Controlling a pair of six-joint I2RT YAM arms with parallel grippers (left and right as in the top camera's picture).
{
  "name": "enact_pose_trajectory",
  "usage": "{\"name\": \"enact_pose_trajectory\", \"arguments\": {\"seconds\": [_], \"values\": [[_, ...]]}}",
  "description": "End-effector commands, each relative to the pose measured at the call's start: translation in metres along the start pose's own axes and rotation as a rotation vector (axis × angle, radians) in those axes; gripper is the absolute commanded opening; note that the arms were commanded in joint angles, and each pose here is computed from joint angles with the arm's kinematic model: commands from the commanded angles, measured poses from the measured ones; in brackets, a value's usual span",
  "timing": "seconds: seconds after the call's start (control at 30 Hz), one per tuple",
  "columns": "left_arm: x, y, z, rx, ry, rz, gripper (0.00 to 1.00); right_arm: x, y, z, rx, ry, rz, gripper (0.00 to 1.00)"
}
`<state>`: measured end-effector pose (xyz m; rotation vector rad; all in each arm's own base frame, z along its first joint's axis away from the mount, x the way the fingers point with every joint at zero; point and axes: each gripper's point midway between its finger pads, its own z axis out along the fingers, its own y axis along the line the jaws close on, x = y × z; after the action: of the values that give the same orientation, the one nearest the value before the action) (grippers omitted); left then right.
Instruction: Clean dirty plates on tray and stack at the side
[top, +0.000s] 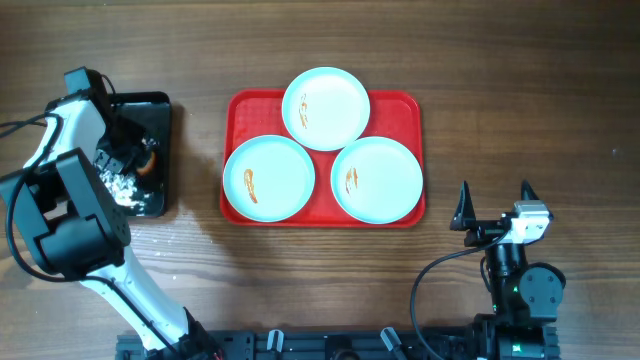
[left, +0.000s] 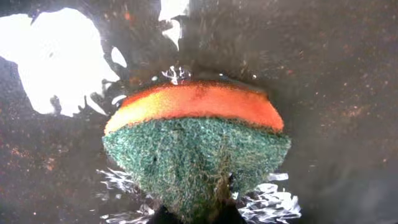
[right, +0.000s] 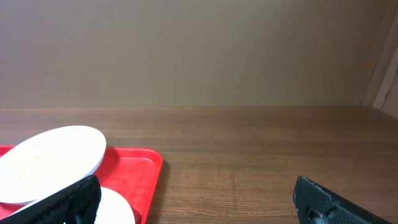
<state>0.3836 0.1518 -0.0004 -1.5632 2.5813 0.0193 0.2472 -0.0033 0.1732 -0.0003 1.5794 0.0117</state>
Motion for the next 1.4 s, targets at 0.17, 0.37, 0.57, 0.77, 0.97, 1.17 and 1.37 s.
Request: {"name": "enact_pose_trajectory", "arguments": {"seconds": [0.17,0.37,0.57,0.77,0.97,1.17,1.37], "values": [[-0.01,-0.01,-0.041,0.077,-0.059,-0.007,0.04,-0.002,-0.003,-0.001,0.017,-0.01,0.019,1.0],[-0.026,-0.021,-0.1,0.191,-0.187,-0.011,0.04,-0.002,-0.003,-0.001,0.017,-0.01,0.019,1.0],[-0.038,-0.029,-0.155,0.301,-0.312,-0.015,0.04,-0.002,-0.003,-0.001,0.017,-0.01,0.019,1.0],[-0.045,-0.021,-0.144,0.239,-0.343,-0.028,0.04,-0.002,-0.003,-0.001,0.017,-0.01,0.02,1.0],[-0.046,-0.01,-0.081,0.135,-0.331,-0.033,0.04,-0.002,-0.003,-0.001,0.017,-0.01,0.019,1.0],[-0.049,-0.04,-0.108,0.255,-0.395,0.261,0.04,-0.002,-0.003,-0.001,0.017,-0.01,0.019,1.0],[-0.049,-0.061,-0.162,0.402,-0.495,0.37,0.04,-0.002,-0.003,-0.001,0.017,-0.01,0.019,1.0]]}}
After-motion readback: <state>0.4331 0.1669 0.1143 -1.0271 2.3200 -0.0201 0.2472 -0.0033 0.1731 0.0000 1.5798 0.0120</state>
